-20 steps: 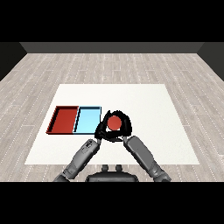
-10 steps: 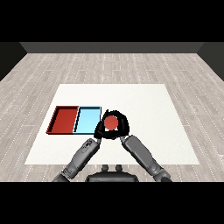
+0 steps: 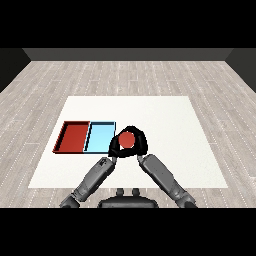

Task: Pick the red can and put it in the red box

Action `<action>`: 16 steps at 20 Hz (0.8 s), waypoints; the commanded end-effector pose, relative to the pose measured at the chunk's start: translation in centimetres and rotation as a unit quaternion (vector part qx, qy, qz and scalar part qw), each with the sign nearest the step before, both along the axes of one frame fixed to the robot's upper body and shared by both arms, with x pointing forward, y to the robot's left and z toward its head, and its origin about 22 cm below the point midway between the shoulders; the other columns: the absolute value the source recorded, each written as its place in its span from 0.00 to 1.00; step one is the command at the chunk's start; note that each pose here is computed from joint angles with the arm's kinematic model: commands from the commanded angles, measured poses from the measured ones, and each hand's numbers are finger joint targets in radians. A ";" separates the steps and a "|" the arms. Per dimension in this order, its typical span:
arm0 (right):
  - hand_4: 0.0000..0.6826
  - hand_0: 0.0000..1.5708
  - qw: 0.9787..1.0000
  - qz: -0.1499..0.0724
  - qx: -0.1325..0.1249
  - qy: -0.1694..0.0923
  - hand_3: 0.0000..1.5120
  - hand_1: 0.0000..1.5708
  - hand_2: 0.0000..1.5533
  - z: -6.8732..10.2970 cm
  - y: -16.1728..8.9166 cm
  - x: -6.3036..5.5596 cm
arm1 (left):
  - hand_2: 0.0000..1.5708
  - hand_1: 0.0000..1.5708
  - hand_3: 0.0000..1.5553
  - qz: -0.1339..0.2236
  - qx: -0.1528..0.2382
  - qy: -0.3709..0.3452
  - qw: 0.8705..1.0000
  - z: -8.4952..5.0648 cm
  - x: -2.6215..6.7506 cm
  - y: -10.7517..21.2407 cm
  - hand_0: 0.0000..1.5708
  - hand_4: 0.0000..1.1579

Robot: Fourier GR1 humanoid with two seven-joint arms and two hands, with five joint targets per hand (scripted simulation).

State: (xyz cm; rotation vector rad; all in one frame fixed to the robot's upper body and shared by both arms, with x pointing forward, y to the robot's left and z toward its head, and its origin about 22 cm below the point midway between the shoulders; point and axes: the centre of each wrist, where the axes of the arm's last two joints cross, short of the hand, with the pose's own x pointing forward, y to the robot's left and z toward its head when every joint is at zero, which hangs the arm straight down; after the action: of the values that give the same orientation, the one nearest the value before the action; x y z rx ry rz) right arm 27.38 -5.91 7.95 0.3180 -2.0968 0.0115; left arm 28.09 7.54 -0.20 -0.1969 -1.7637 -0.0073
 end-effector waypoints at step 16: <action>0.00 0.00 0.998 -0.004 -0.040 0.047 0.00 0.00 0.00 -1.2 0.4 -1.5 | 1.00 1.00 0.97 0.044 -0.014 -0.059 0.997 -0.7 -1.00 -0.5 1.00 0.99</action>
State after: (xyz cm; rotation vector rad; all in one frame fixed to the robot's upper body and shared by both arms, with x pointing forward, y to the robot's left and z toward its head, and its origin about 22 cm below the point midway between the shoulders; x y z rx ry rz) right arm 27.14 -5.61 7.55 0.2910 -2.0290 0.0540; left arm 27.83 7.69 -0.60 -0.1237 -1.8539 0.0597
